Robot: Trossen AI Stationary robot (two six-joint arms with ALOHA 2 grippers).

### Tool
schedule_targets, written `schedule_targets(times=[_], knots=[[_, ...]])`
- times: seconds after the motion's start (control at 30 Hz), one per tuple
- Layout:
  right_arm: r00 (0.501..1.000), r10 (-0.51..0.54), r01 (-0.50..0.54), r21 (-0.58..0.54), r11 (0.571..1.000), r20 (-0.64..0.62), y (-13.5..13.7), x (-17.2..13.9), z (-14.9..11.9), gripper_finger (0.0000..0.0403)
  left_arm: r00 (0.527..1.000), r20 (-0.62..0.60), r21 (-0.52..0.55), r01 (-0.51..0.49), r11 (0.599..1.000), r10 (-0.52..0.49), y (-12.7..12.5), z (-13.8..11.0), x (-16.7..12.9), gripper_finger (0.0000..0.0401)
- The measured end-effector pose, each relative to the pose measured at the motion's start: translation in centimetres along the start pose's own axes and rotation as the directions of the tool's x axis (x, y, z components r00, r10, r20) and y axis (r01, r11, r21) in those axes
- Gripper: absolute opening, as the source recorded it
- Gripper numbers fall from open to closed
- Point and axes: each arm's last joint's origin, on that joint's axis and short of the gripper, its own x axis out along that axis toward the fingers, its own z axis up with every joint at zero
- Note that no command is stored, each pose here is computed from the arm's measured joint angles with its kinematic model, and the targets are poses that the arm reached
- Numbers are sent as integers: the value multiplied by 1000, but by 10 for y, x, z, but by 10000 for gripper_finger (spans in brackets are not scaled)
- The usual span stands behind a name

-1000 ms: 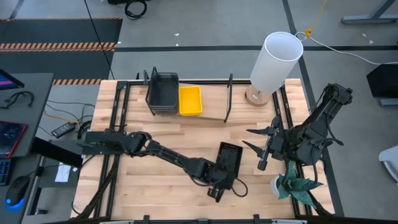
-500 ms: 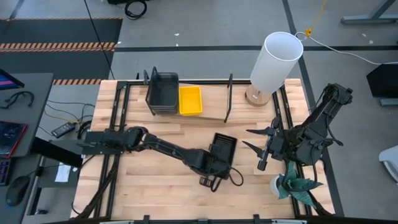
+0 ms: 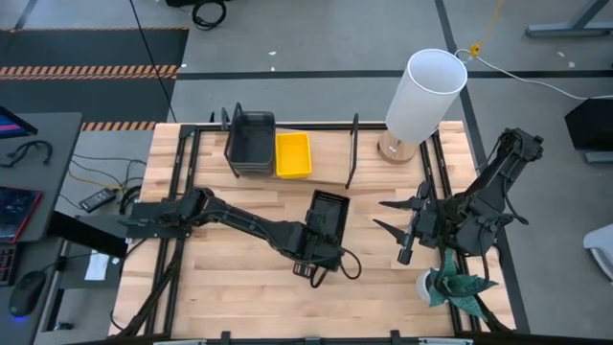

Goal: Stack baskets on shelf by color
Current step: Put the stacked black bins on the shelf

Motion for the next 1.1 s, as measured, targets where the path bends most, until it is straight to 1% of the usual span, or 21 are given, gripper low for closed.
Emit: schedule_targets(times=[0.07, 0.17, 0.37, 0.43, 0.5, 0.57, 0.67, 0.7, 0.77, 0.83, 0.87, 1.0, 1.1], knots=[[1000, 1, -1, 0, 1000, 0, 0, 0, 0, 195, 1000, -15, -16, -8, 1000, 7, 8, -7, -3, 16], [1000, 0, 0, 2, 1000, 1, 0, 0, 0, 195, 1000, -17, -57, -27, 998, 26, 29, -15, -7, 16], [1000, 0, 0, 4, 1000, 4, 0, 0, 1, 195, 997, 41, -146, -56, 988, 63, 79, -25, -26, 17], [1000, 0, 0, 2, 1000, 4, 0, 0, 1, 195, 996, 63, -168, -44, 985, 56, 97, -29, -31, 19], [1000, 0, 0, 1, 1000, 4, 0, 0, 1, 195, 995, 98, -199, -9, 980, 29, 118, -33, -35, 19], [1000, 1, -1, 1, 1000, 4, 0, 0, 1, 195, 991, 132, -233, 48, 971, -17, 141, -39, -31, 16], [1000, 6, -6, -6, 1000, 4, 0, 0, 1, 195, 979, 182, -299, 141, 944, -89, 173, -48, -21, 16], [1000, 7, -7, -8, 1000, 4, 0, 0, 1, 195, 974, 203, -319, 163, 934, -101, 182, -49, -16, 17], [1000, 8, -8, -13, 1000, 4, 0, 0, 1, 195, 969, 227, -357, 172, 918, -94, 200, -53, -6, 20], [1000, 8, -8, -20, 1000, 4, 0, 0, 1, 195, 970, 230, -376, 168, 911, -83, 212, -57, 6, 19], [1000, 8, -8, -22, 1000, 3, 0, 0, 1, 195, 965, 250, -375, 165, 912, -72, 218, -56, 10, 17], [1000, 8, -8, -27, 1000, 2, 0, 0, 0, 195, 952, 304, -378, 159, 912, -40, 232, -56, 19, 16], [1000, 7, -7, -27, 1000, 3, 0, 0, 1, 195, 954, 291, -385, 181, 905, -67, 236, -59, 33, 19]])
